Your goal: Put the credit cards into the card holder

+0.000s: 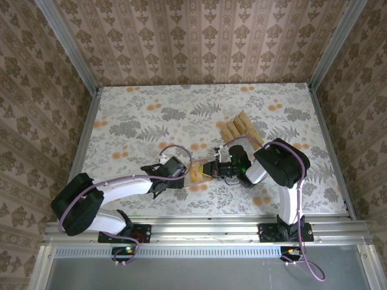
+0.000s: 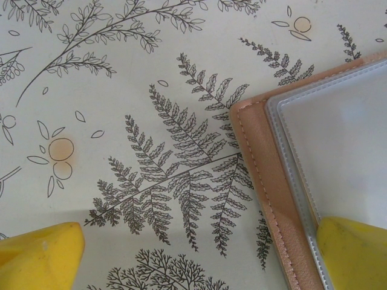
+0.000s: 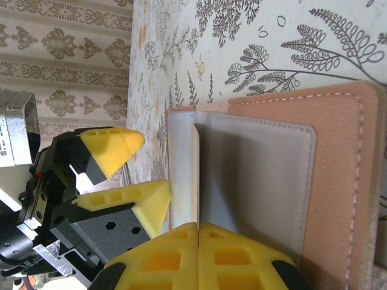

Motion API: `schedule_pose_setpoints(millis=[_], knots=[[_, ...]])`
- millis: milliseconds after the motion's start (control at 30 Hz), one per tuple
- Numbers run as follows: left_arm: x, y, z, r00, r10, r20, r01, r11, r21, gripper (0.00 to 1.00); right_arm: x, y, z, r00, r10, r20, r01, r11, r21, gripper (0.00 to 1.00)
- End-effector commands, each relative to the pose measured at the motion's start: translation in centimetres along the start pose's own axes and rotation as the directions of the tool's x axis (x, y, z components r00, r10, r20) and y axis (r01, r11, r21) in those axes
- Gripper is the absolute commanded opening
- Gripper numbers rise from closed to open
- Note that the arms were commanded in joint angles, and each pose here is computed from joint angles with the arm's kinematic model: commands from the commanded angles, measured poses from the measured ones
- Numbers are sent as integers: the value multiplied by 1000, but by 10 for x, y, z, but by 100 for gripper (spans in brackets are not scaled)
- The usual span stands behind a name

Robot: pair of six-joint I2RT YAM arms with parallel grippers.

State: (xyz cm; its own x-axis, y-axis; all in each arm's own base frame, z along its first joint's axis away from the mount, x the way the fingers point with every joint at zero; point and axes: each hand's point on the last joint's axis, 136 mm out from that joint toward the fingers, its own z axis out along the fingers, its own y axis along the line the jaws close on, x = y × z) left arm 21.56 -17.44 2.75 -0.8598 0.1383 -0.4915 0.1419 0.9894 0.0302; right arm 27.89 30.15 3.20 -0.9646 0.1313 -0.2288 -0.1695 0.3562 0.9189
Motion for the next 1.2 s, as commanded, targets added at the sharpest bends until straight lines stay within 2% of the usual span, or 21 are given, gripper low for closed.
schedule_pose_setpoints(millis=[0, 267, 933, 1033, 1167], knots=[[3, 1, 1, 999, 28, -18, -28, 999, -20, 100, 26, -43, -5, 993, 104, -57, -94, 985, 148, 0], [3, 0, 1, 999, 29, -20, -30, 999, -20, 100, 29, -52, -5, 988, 127, -85, -108, 974, 200, 0], [3, 0, 1, 999, 29, -19, -29, 999, -17, 100, 30, -48, 7, 986, 117, -120, -91, 975, 205, 0], [3, 0, 1, 999, 29, -18, -29, 999, -17, 100, 29, -46, 5, 986, 110, -124, -82, 973, 214, 9], [4, -1, 1, 1000, 24, -18, -25, 1000, -13, 100, 23, -41, -1, 989, 89, -118, -59, 970, 234, 27]])
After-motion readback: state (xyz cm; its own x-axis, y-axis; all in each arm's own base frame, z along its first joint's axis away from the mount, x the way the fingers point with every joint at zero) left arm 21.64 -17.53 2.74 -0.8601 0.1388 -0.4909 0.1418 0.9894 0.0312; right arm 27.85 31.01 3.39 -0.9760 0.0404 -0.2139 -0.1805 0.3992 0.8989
